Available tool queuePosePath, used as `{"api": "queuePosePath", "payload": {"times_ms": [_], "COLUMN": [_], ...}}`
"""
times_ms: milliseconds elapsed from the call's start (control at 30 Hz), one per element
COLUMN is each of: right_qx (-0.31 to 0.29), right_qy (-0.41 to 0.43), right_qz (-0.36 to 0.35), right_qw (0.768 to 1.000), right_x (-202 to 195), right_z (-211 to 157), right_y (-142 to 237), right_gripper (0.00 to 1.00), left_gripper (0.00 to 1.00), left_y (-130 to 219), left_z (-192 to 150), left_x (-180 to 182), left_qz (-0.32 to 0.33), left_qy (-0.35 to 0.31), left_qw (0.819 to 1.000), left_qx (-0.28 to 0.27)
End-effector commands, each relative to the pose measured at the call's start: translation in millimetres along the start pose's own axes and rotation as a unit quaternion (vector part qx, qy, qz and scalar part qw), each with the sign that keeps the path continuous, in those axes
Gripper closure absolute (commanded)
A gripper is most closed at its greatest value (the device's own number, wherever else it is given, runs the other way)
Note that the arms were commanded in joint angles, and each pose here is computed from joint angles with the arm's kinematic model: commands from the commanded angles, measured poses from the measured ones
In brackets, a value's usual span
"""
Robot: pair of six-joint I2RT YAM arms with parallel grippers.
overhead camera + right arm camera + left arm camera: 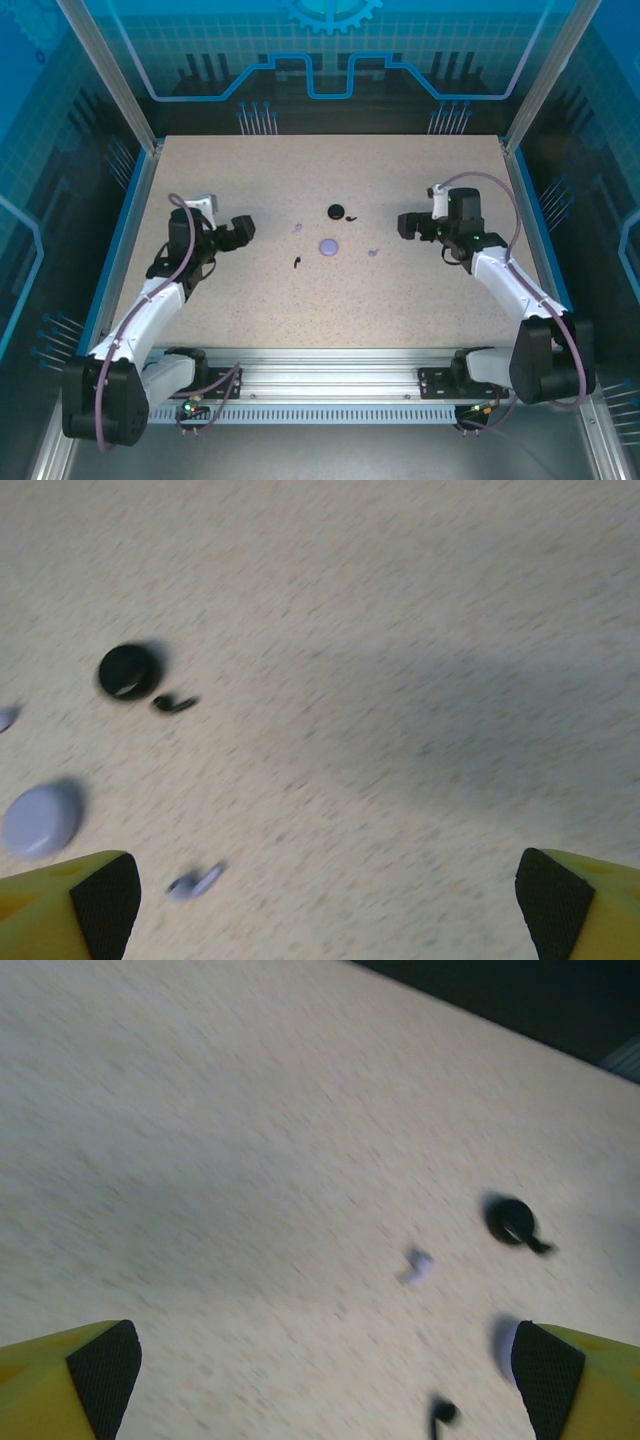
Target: Insert the wireless bluetooth earbuds into the charging case
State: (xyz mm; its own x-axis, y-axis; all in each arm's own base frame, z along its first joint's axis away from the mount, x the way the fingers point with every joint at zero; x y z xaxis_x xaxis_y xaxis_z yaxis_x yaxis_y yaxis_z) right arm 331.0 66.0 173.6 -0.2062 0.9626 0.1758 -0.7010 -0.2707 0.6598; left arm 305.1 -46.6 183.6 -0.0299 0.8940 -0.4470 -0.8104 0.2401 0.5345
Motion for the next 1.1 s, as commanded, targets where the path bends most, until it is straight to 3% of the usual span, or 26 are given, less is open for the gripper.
{"api": "queuePosePath", "payload": {"times_ms": [0,133,300,400,600,733,1067], "right_qx": [0.076,0.095,0.123,0.148,0.185,0.205,0.236], "right_qy": [-0.009,-0.015,-0.007,-0.011,-0.053,-0.072,-0.112], "right_qz": [0.082,0.144,0.191,0.191,0.205,0.203,0.188], "right_qw": [0.994,0.985,0.974,0.970,0.960,0.955,0.947], "right_x": [37,67,105,119,140,151,156], "right_z": [-22,-29,-37,-42,-42,-43,-46], "right_y": [7,5,-5,-18,-46,-65,-105], "right_gripper": [0.00,0.00,0.01,0.09,0.37,0.50,0.64], "left_gripper": [0.01,0.01,0.10,0.18,0.30,0.35,0.44], "left_y": [4,-8,-29,-48,-83,-103,-133], "left_z": [-23,-37,-50,-56,-67,-73,-89], "left_x": [-36,-64,-89,-92,-106,-115,-119], "left_qz": [-0.068,-0.115,-0.148,-0.143,-0.158,-0.163,-0.151], "left_qy": [0.027,0.030,0.028,0.041,0.054,0.056,0.058], "left_qw": [0.993,0.983,0.968,0.961,0.943,0.934,0.924], "left_qx": [0.088,0.142,0.200,0.233,0.287,0.313,0.345]}}
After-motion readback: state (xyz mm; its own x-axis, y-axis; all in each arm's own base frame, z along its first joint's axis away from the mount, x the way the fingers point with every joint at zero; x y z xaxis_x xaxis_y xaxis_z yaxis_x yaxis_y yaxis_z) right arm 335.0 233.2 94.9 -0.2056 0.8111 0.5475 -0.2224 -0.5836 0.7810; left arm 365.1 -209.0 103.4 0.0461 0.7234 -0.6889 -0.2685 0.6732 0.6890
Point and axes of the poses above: each hand's point on the last joint's axis, 136 mm out from that joint toward the fingers, its own y axis back along the fingers, its own x axis along the line the jaws close on, z = x × y, the point moved 4 cm from there along y, back along the fingers, and after that the axes turned 2 degrees about y, right-handed, at the moved point
